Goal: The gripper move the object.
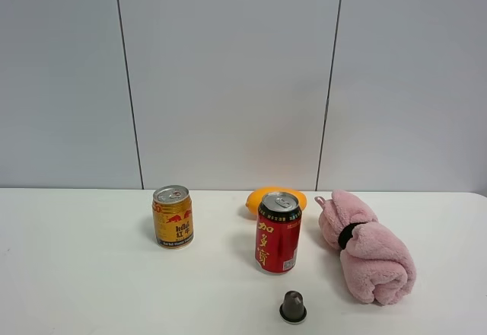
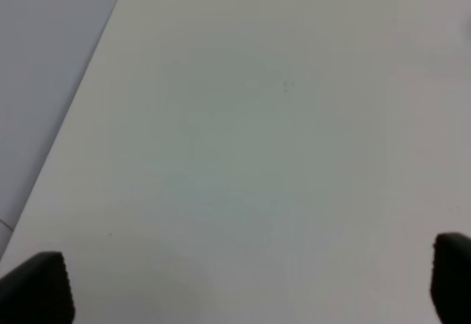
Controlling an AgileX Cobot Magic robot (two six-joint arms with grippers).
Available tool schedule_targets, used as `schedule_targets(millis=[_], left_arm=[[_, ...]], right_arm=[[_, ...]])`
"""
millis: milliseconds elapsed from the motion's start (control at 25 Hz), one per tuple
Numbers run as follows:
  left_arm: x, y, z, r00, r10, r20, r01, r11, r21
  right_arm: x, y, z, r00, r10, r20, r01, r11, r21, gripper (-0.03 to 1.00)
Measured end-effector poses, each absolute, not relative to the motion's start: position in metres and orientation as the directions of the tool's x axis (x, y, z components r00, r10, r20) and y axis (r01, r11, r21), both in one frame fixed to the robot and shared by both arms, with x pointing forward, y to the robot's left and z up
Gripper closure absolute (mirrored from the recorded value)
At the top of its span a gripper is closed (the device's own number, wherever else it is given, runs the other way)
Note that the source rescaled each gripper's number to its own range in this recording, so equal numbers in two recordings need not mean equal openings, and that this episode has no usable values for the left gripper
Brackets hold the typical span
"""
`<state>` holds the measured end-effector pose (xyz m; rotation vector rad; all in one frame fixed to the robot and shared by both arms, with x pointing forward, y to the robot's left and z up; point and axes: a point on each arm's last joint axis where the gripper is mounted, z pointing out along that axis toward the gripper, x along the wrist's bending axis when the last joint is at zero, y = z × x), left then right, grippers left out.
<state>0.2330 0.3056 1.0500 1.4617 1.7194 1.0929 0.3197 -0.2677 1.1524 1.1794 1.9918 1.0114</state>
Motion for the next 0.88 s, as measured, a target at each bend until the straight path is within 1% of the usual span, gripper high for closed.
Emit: schedule_targets(millis=[320,640,880], left_arm=[[0.233,0.306,1.050,-0.192,0.980,0.052,0.464,0.043,0.885],[0.233,0.306,1.050,-0.192,0.980,0.052,0.464,0.043,0.885],[0.233,0.306,1.050,-0.192,0.980,0.052,0.464,0.043,0.885]], right_arm=[[0.281,-0.276,1.106,-0.450,0.891,-0.061,0.422,0.272,0.865,0.01],[0.250,-0.286,1.088,-0.451,0.891,-0.060,0.357,0.242,0.902,0.01],[0.242,-0.289,1.074,-0.455,0.888,-0.059,0.381,0.254,0.889,0.01]])
